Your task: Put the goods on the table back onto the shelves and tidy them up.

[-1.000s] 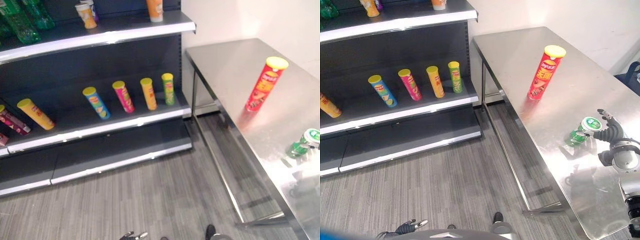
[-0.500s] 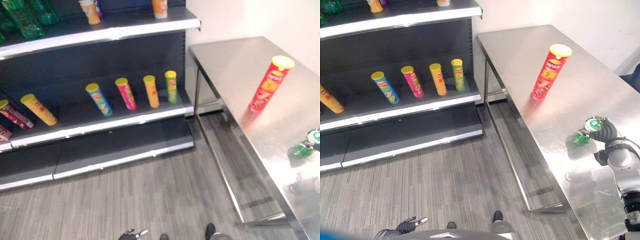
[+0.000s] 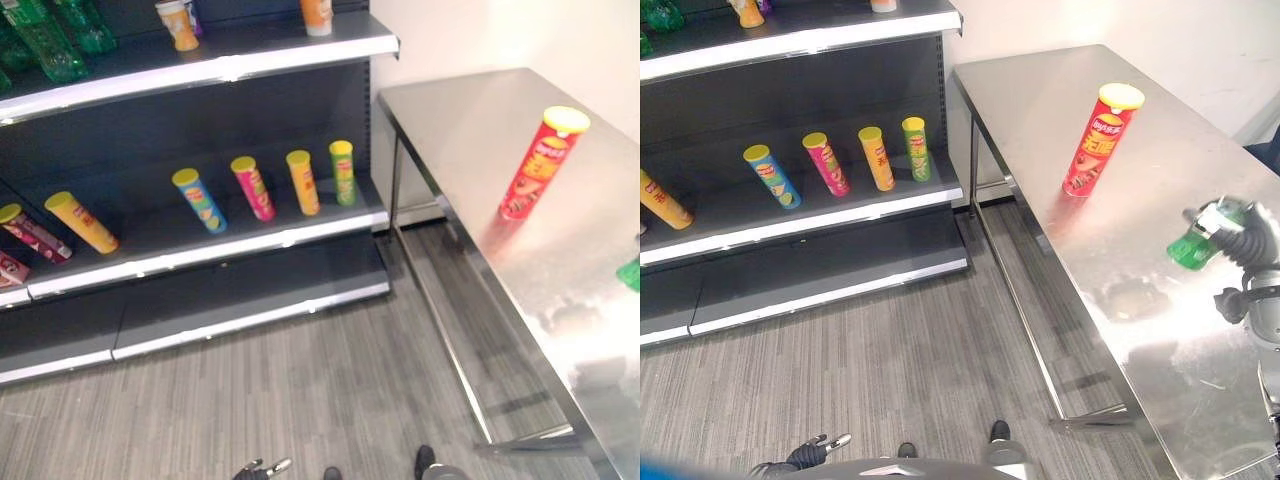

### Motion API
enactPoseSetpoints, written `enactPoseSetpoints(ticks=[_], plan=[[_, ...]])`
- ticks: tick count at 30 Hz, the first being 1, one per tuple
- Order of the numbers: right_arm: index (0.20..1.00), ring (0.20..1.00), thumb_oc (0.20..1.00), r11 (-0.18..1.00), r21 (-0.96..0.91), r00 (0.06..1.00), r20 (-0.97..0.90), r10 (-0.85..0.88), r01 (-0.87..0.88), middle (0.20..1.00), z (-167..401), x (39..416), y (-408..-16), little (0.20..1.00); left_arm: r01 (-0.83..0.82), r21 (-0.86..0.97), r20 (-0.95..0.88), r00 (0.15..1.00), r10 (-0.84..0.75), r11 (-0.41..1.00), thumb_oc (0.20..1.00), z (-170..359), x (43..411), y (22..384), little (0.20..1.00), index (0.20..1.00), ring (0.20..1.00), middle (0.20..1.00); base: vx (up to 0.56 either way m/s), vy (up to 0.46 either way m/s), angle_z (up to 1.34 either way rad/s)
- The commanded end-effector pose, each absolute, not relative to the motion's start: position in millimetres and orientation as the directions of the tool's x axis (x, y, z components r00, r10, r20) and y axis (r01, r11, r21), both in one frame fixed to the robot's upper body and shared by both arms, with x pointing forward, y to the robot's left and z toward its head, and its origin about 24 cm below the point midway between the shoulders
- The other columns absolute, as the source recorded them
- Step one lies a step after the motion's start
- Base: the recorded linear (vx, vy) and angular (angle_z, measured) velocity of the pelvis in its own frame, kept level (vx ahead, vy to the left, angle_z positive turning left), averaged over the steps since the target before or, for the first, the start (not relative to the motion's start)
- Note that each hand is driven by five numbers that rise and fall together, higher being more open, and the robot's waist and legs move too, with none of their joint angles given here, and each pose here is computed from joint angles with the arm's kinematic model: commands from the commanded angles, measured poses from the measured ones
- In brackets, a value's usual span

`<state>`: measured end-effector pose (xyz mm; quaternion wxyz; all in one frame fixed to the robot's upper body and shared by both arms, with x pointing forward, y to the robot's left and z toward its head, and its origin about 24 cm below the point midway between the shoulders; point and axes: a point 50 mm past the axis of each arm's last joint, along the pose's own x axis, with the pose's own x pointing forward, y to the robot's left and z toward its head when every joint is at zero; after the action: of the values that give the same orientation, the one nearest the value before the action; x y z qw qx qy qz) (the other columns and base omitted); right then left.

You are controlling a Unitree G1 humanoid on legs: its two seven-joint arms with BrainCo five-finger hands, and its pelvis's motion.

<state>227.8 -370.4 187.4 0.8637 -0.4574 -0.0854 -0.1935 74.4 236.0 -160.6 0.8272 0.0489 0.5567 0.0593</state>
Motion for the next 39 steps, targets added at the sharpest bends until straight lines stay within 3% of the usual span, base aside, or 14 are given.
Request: enactPoseSetpoints(ticks=[1,2,7,10,19,32,39], plan=[[0.200,0.200,0.200,0.526,-0.720,0.864,0.500,-0.059,0.453,0.200,229,233,-337,0.200,-0.012,0.194,-0.883,0.434,0.180,0.981,1.000,-153,97,248,1.000,1.000,1.000,1.000,-0.07,-0.050,0.11],[0.200,0.200,0.200,0.585,-0.706,0.851,0.522,0.051,0.398,0.200,233,231,-314,0.200,-0.003,0.183,-0.875,0.455,0.165,0.983,1.000,-152,103,245,1.000,1.000,1.000,1.000,-0.10,-0.049,0.15],[0.200,0.200,0.200,0.656,-0.684,0.851,0.511,0.119,0.319,0.200,220,232,-290,0.200,0.022,0.163,-0.860,0.493,0.131,0.986,1.000,-150,116,235,1.000,1.000,1.000,1.000,-0.06,0.005,0.60],[0.200,0.200,0.200,0.702,-0.673,0.874,0.461,0.152,0.233,0.200,201,238,-275,0.200,0.042,0.170,-0.875,0.466,0.131,0.985,1.000,-153,109,232,1.000,1.000,1.000,1.000,0.02,0.065,0.48],[0.200,0.200,0.200,0.644,-0.759,0.873,0.377,0.309,0.099,0.200,195,254,-244,0.200,0.056,0.200,-0.880,0.450,0.154,0.978,1.000,-154,104,237,1.000,1.000,1.000,1.000,0.03,0.102,0.05],[0.200,0.200,0.200,0.630,-0.771,0.842,0.396,0.367,0.088,0.200,205,275,-224,0.200,0.025,0.214,-0.884,0.430,0.183,0.976,1.000,-154,95,244,1.000,1.000,1.000,1.000,0.02,0.144,-0.05],[0.200,0.200,0.200,0.539,-0.831,0.804,0.413,0.427,0.141,0.200,230,282,-217,0.200,0.040,0.237,-0.875,0.443,0.196,0.971,1.000,-150,101,253,1.000,1.000,1.000,1.000,0.02,0.165,0.06]])
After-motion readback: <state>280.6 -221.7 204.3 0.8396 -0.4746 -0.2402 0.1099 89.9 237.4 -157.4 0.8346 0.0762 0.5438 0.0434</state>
